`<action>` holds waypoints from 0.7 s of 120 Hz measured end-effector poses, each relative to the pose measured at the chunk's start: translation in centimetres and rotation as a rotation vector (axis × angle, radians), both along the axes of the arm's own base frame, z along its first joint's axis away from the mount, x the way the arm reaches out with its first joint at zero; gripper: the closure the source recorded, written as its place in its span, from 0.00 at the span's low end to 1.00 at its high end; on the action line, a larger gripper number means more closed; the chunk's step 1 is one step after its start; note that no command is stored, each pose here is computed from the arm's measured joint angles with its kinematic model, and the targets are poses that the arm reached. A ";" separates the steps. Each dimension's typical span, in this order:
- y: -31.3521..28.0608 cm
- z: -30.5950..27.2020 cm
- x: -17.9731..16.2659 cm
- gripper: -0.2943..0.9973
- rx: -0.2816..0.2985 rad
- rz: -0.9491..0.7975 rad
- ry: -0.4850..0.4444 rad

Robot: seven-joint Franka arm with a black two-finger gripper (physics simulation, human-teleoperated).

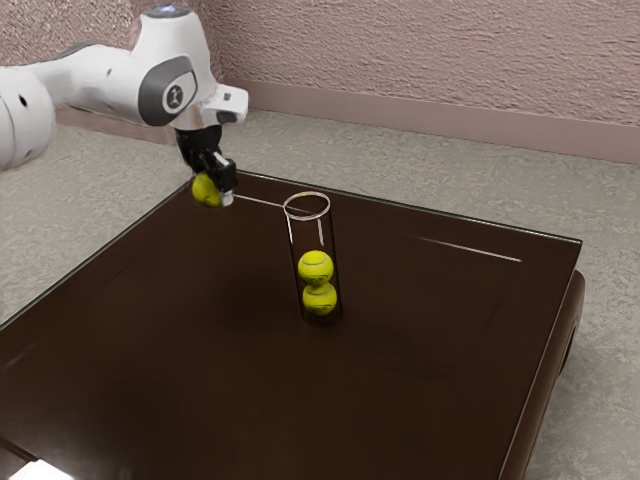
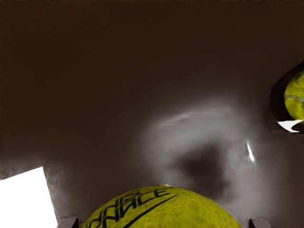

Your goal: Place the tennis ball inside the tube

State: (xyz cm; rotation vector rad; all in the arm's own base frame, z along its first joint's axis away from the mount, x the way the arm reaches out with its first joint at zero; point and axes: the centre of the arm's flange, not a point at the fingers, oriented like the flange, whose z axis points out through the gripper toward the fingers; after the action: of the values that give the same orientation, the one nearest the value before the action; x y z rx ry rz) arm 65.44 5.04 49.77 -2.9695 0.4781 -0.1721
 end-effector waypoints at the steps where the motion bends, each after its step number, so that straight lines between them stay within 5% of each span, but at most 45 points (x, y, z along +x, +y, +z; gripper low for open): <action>1: -0.4 0.4 0.0 0.55 0.007 -0.005 -0.004; 17: -6.0 4.0 0.3 0.55 0.106 -0.070 -0.044; 38: -12.4 4.9 -0.1 0.56 0.166 -0.120 -0.060; 84: -20.2 5.2 -1.6 0.57 0.202 -0.131 -0.088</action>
State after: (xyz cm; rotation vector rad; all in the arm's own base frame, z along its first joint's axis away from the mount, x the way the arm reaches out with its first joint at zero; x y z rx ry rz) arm 63.81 -15.12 55.02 -2.7227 0.6382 -0.2500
